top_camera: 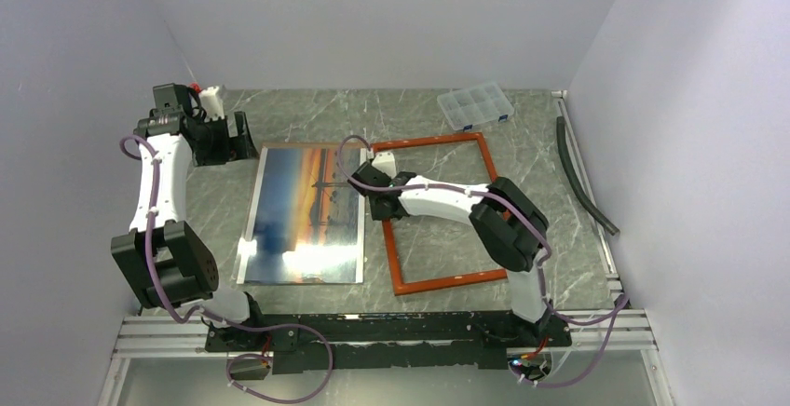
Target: Put the photo into the frame
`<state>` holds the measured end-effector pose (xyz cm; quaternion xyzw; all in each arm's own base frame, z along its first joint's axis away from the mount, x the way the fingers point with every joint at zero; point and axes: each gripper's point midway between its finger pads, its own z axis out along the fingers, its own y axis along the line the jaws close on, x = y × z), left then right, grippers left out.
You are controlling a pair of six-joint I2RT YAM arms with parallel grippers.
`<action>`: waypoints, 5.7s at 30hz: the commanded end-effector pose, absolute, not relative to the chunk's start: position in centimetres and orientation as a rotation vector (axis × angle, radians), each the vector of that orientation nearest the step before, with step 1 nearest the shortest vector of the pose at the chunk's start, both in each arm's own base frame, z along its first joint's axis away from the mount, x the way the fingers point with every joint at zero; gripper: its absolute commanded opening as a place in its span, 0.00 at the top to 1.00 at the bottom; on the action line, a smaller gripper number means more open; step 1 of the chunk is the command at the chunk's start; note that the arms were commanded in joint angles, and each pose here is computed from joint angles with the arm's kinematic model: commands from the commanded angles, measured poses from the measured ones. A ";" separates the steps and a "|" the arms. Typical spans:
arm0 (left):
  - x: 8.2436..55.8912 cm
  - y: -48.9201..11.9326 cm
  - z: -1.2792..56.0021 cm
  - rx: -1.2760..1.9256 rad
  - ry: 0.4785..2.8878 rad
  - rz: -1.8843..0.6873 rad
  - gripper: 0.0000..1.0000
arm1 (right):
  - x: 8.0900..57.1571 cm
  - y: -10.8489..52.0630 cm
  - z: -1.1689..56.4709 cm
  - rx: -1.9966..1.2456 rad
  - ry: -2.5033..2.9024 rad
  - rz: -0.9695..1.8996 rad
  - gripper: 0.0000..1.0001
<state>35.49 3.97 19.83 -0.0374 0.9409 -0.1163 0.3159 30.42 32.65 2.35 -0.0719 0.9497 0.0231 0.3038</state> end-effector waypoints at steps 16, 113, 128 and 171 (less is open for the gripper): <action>33.8 -6.6 19.8 0.292 2.509 -0.531 0.05 | 29.2 36.7 33.0 0.037 2.181 1.021 1.00; 33.1 -22.7 16.0 0.871 2.418 -0.483 0.27 | 23.0 10.3 15.6 0.570 2.639 0.584 0.64; 33.3 -19.2 8.6 0.929 2.520 -0.313 0.28 | 22.0 7.6 7.9 0.518 2.844 0.303 0.79; 33.4 -19.1 2.1 1.107 2.487 -0.155 0.32 | 32.2 3.4 0.6 0.784 2.798 -0.112 0.33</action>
